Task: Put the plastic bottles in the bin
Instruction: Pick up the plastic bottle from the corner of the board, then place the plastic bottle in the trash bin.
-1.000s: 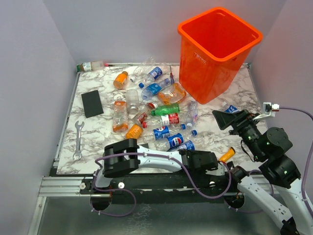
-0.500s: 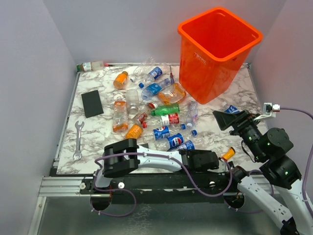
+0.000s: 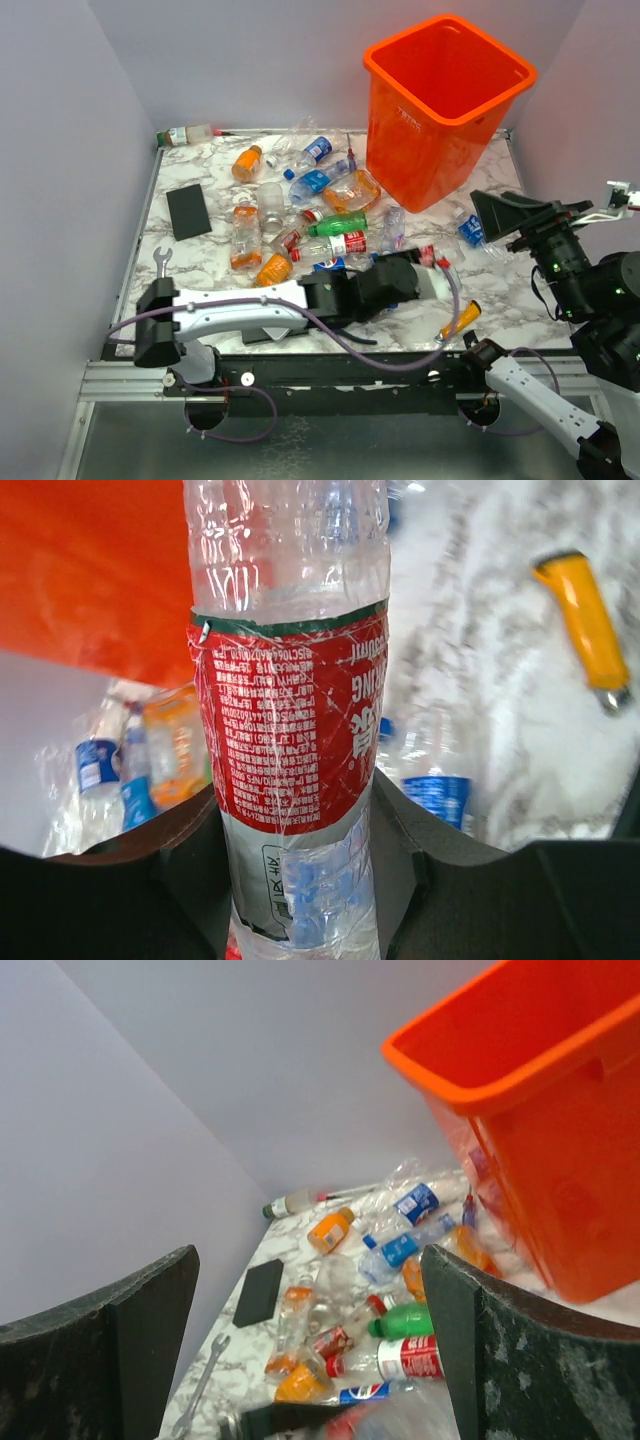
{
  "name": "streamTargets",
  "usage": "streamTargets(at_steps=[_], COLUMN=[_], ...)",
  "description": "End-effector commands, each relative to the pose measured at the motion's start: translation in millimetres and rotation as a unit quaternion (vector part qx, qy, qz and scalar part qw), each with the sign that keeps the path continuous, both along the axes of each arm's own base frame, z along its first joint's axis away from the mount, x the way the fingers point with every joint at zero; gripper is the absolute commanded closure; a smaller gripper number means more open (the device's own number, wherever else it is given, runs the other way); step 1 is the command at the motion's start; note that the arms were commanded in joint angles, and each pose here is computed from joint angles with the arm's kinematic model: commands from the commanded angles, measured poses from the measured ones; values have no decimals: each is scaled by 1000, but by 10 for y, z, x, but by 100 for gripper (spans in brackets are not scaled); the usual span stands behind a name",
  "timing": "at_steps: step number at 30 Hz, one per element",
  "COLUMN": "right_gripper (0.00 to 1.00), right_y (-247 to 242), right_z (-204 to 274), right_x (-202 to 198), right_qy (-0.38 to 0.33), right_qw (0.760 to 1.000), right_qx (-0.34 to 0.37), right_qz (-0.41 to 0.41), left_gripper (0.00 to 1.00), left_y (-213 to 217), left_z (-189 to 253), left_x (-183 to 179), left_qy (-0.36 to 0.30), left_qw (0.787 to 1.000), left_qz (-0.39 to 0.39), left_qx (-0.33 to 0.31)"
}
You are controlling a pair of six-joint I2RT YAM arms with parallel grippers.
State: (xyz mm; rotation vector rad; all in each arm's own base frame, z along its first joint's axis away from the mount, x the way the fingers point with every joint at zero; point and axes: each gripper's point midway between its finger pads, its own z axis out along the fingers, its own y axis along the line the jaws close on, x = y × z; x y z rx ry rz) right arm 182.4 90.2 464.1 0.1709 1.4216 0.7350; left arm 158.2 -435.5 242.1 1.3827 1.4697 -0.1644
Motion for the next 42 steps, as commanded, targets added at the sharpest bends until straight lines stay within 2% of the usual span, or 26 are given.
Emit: streamTargets(at_steps=[1, 5, 8, 12, 16, 18, 20, 24, 28, 30, 38, 42], right_gripper=[4, 4, 4, 7, 11, 12, 12, 11, 1, 0, 2, 3], right_y=[-69, 10, 299, 829, 1185, 1316, 1415, 1582, 1651, 1677, 1852, 2007], right_z=[261, 122, -123, -485, -779, -772, -760, -795, -731, -706, -726, -848], right_x=[18, 78, 121, 147, 233, 226, 189, 121, 37, -12, -216, -265], right_qy=[-44, -44, -51, -51, -27, -34, -46, -47, -65, -73, -82, -65], right_qw=[998, 998, 995, 979, 965, 957, 949, 929, 915, 907, 886, 886], right_qx=[-40, -51, -73, -89, -69, -52, -33, -11, 21, 29, 6, -27], right_qz=[-20, -9, 53, 176, 250, 282, 311, 366, 399, 413, 456, 459], left_gripper=[52, 53, 53, 47, 47, 47, 47, 47, 47, 47, 48, 48], left_y=[504, 953, 1159, 1255, 1313, 1372, 1410, 1451, 1467, 1474, 1482, 1476], left_z=[566, 908, 1225, 1670, 2118, 2281, 2321, 2324, 2296, 2281, 2254, 2268], left_x=[521, 778, 823, 708, 445, 299, 229, 200, 223, 249, 380, 428], left_qy=[50, 100, 132, 202, 242, 250, 260, 266, 271, 270, 266, 267], left_qw=[987, 949, 910, 841, 760, 720, 697, 682, 676, 675, 667, 663], left_qz=[64, 81, 54, -39, -142, -188, -208, -213, -205, -199, -173, -166], left_qx=[-140, -287, -390, -500, -587, -619, -635, -647, -654, -657, -674, -679])
